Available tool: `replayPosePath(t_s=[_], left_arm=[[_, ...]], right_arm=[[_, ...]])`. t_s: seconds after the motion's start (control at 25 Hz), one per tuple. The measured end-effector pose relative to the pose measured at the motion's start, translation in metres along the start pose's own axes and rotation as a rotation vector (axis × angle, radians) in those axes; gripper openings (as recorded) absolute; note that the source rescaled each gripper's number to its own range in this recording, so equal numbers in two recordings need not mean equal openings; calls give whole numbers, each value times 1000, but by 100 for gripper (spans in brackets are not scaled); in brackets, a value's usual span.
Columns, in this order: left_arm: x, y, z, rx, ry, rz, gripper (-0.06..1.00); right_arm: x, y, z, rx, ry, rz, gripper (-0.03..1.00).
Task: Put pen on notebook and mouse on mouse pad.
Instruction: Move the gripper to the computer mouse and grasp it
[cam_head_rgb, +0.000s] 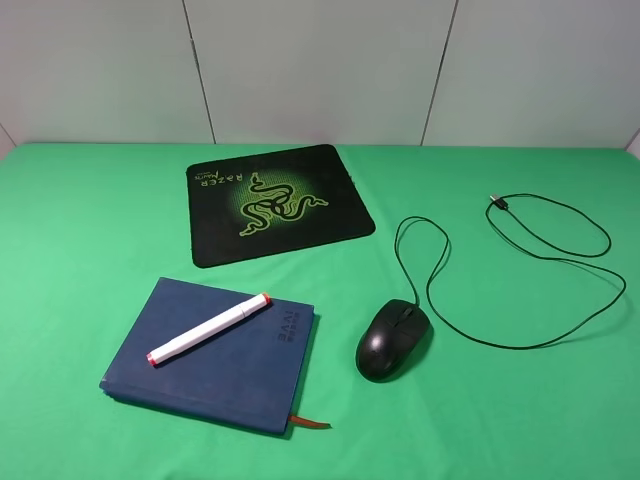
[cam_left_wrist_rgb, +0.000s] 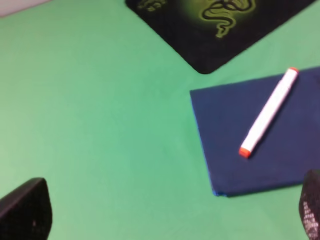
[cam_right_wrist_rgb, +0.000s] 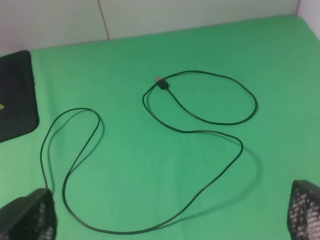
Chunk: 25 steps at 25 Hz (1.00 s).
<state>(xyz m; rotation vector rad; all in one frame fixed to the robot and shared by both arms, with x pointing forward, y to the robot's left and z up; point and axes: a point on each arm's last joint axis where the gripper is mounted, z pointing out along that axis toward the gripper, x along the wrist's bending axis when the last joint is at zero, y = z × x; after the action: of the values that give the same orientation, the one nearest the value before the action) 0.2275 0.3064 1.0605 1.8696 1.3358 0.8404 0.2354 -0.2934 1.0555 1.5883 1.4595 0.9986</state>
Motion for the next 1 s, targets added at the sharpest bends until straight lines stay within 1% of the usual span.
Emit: replayPosePath(t_s=[0.08, 0.24, 1.0], left_arm=[[-4, -5, 6, 0, 11, -35, 100], [-9, -14, 13, 4, 2, -77, 100], [-10, -13, 13, 3, 3, -82, 100]], right_arm=[[0, 0, 0, 0, 0, 0, 100], [0, 0, 0, 0, 0, 0, 100], [0, 0, 0, 0, 0, 0, 100]])
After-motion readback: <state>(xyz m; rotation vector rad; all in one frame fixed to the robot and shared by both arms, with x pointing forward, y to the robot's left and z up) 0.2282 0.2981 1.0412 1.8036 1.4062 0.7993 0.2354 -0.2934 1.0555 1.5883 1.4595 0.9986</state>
